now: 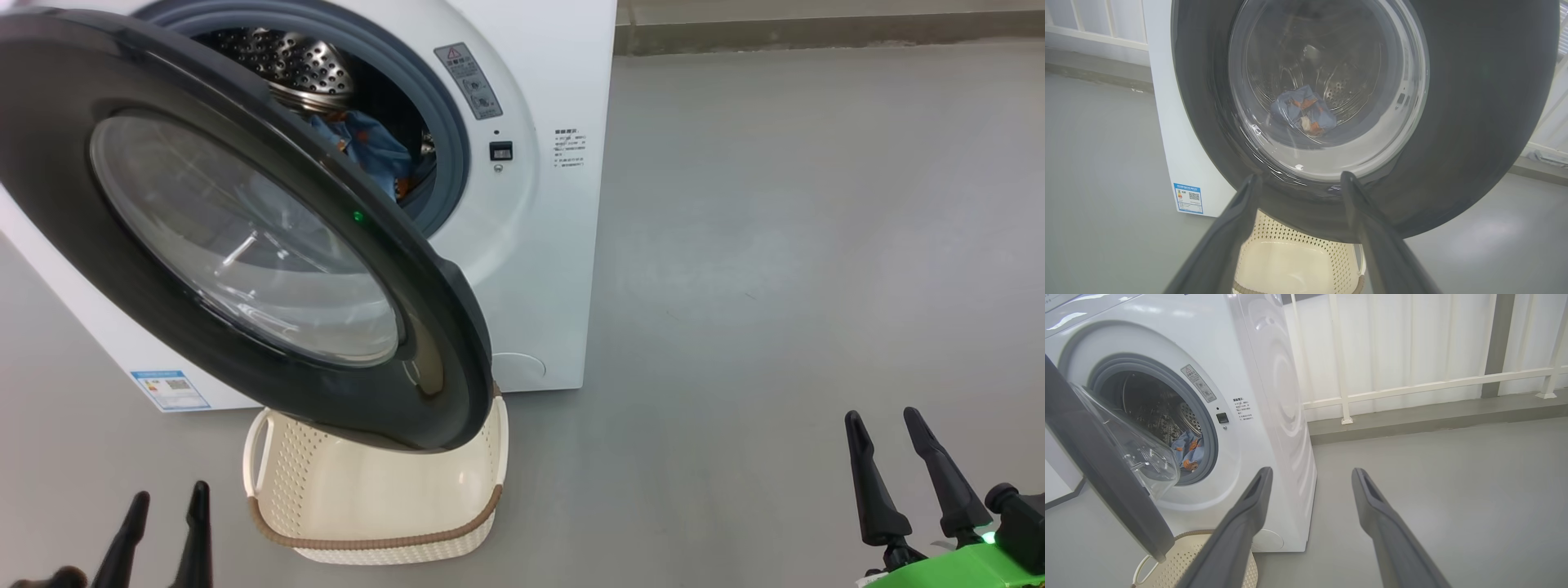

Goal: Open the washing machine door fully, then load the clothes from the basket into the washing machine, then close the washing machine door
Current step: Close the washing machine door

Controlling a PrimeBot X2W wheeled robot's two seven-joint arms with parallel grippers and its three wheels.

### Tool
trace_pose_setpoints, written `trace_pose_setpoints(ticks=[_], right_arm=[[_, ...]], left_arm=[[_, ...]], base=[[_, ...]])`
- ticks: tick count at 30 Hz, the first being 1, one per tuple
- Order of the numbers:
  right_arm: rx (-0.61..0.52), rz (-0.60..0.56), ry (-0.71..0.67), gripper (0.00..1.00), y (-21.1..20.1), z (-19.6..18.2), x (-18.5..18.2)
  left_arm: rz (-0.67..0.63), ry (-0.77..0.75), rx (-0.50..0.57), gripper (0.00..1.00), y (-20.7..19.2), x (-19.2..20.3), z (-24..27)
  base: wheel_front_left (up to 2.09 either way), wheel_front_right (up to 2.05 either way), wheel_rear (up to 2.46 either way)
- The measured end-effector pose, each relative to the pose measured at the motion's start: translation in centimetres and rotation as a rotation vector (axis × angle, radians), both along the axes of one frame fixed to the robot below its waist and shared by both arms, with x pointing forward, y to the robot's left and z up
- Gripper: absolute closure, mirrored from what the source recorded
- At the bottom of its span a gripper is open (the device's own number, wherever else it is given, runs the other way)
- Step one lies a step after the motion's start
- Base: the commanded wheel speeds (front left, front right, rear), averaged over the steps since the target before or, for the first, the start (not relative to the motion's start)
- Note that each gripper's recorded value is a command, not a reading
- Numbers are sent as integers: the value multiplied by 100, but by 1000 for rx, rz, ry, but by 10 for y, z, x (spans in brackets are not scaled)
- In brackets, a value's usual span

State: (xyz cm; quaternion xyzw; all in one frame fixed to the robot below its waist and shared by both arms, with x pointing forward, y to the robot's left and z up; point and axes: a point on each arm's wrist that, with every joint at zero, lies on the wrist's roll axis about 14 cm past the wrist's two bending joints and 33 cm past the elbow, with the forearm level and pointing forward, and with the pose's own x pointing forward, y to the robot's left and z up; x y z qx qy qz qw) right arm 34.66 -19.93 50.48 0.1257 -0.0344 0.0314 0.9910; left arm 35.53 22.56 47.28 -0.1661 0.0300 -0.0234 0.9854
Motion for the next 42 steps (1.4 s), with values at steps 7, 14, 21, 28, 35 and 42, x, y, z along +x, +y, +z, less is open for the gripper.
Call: trace_pose_setpoints(ticks=[7,14,21,28,35,42], right_arm=[[-1,-22,12,0,-7,-4,-3],[-1,-42,21,0,-13,-7,-6],[9,-58,27,0,-15,-9,-8],[10,-62,27,0,-17,-9,-8],[10,-59,24,0,-16,-8,-7],[11,-8,25,100,1,-8,-5]], left_arm=[[-2,-44,89,0,-6,1,9],[-6,-50,104,0,-13,0,8],[-16,-35,111,0,-18,-1,3],[-18,-35,110,0,-18,-2,3],[-25,-36,110,0,-21,-2,3],[-26,-36,108,0,-22,-4,3]], base=[[0,0,0],[0,0,0],[0,0,0],[0,0,0],[0,0,0],[0,0,0]])
